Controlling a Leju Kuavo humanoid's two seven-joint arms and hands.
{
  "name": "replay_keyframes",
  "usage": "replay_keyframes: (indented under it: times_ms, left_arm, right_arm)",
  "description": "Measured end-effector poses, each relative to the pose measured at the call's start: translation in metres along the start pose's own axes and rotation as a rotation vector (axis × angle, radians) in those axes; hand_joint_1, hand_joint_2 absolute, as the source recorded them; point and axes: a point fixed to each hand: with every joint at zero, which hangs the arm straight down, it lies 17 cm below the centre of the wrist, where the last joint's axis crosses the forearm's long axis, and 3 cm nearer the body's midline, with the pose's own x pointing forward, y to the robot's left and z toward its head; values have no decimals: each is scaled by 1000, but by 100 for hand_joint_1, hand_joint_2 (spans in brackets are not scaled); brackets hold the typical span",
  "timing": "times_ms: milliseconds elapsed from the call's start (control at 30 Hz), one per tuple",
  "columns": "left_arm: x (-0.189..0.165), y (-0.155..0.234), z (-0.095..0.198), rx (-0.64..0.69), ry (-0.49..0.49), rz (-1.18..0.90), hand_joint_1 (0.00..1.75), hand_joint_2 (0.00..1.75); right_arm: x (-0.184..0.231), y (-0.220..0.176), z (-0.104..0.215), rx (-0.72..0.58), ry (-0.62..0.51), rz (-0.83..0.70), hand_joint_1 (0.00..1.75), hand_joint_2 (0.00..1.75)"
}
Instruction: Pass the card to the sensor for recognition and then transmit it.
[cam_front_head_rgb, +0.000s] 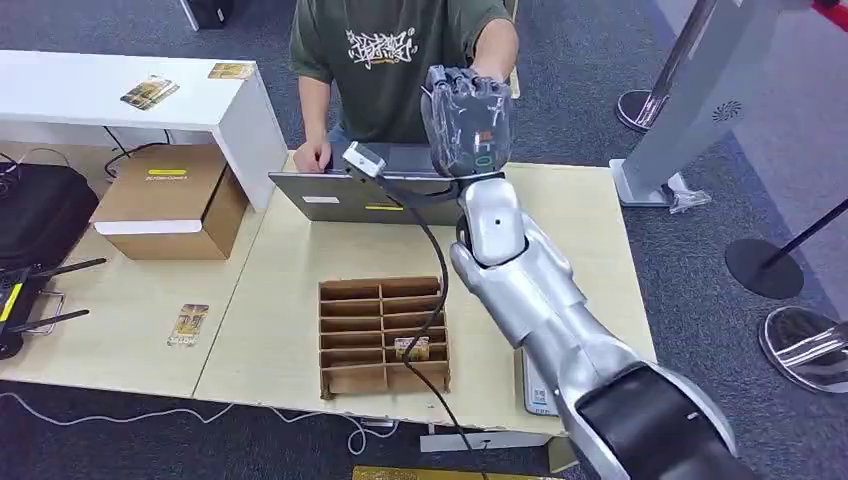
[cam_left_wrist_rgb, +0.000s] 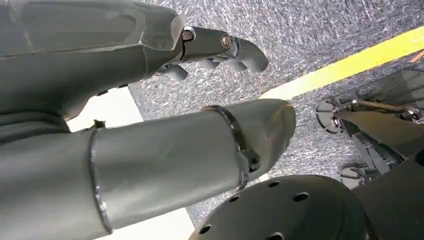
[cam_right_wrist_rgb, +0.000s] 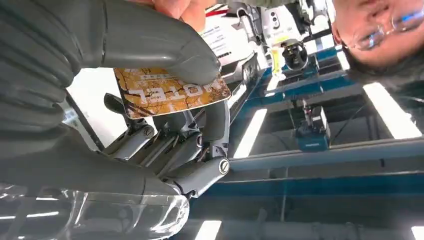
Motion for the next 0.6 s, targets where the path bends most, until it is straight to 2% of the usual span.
replay_keyframes:
  times_ms: [67,267,367,400,433,567,600]
  left_arm:
    - [1,0,0,-1,-1,-1,0,0]
    - [3,1,0,-1,-1,-3,0,0]
    - [3,1,0,-1,1,-3,0,0]
    - [3,1,0,-1,1,-3,0,0]
    - [3,1,0,-1,2,-3,0,0]
    - [3,1,0,-1,0,0,0,0]
    - [3,1,0,0,0,-1,0,0]
  right_arm:
    - [1,4,2,12,-5,6,175,175]
    - [-3,13,6,35,-1,16,173,175]
    - [-5,15,8,41,-1,21,150,175]
    - [-5,16,8,42,-1,21,152,175]
    - [-6,16,8,44,-1,23,138,175]
    - [-5,19,10,52,-11,26,138,175]
    - [-5,20,10,53,-12,26,127,175]
